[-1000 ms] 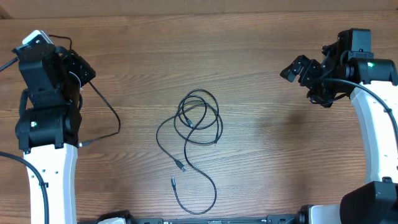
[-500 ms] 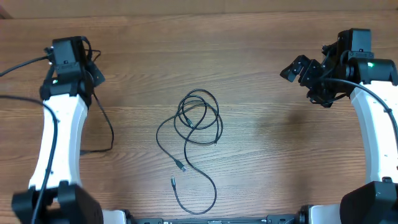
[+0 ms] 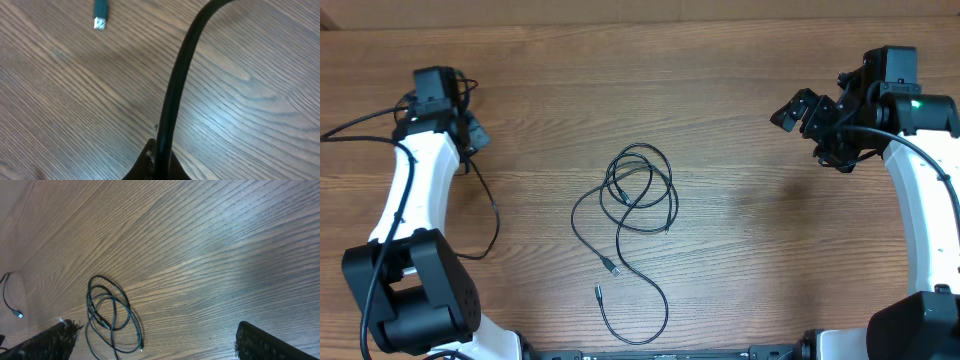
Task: Untangle cables
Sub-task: 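Move the left gripper with the cable to the far left of the table, then lower the cable at the left edge and open the left gripper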
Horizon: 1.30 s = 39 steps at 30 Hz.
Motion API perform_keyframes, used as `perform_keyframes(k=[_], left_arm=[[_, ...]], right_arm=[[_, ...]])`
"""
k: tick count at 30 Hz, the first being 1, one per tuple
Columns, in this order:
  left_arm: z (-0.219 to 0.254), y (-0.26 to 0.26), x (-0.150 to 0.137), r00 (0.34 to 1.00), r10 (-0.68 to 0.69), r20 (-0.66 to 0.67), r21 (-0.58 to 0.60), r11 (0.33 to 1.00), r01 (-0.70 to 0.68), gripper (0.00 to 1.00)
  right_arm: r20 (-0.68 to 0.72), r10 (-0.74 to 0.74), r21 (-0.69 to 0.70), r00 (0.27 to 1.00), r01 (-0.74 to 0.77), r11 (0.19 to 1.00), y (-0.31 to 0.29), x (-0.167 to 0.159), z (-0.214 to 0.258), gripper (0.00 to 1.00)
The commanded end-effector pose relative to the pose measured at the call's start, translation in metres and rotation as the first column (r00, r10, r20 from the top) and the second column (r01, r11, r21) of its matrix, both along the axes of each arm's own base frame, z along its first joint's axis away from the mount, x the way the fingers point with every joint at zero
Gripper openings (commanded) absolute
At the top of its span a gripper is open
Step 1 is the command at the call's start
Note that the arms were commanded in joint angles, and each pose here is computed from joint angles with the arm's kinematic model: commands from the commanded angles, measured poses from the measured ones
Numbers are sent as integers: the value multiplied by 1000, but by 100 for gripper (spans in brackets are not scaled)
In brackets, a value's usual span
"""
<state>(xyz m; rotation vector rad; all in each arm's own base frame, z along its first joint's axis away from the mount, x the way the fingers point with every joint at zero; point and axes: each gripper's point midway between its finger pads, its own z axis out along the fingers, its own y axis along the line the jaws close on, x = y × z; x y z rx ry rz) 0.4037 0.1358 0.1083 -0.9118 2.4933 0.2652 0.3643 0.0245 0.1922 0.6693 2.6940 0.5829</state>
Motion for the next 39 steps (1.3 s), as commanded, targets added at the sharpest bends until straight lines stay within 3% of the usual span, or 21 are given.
perform_keyframes(k=[1,8,17,30,39], left_arm=[[-3,9,0,1000,7,24,-76,997,-5,4],[-5,20,-5,998,34,56,-194,981,-23,4],[-6,18,-7,998,31,55,-229,973,-18,4],[-8,68,-30,985,167,-38,28,986,-166,4],[-15,114,-69,904,426,-35,-23,904,-427,4]], right_arm=[[6,-4,-7,1000,4,1000,-1,1,1,100],[6,-4,-7,1000,4,1000,-1,1,1,100],[6,-4,-7,1000,4,1000,-1,1,1,100],[6,-4,-6,1000,4,1000,-1,1,1,100],[6,-4,-7,1000,4,1000,-1,1,1,100]])
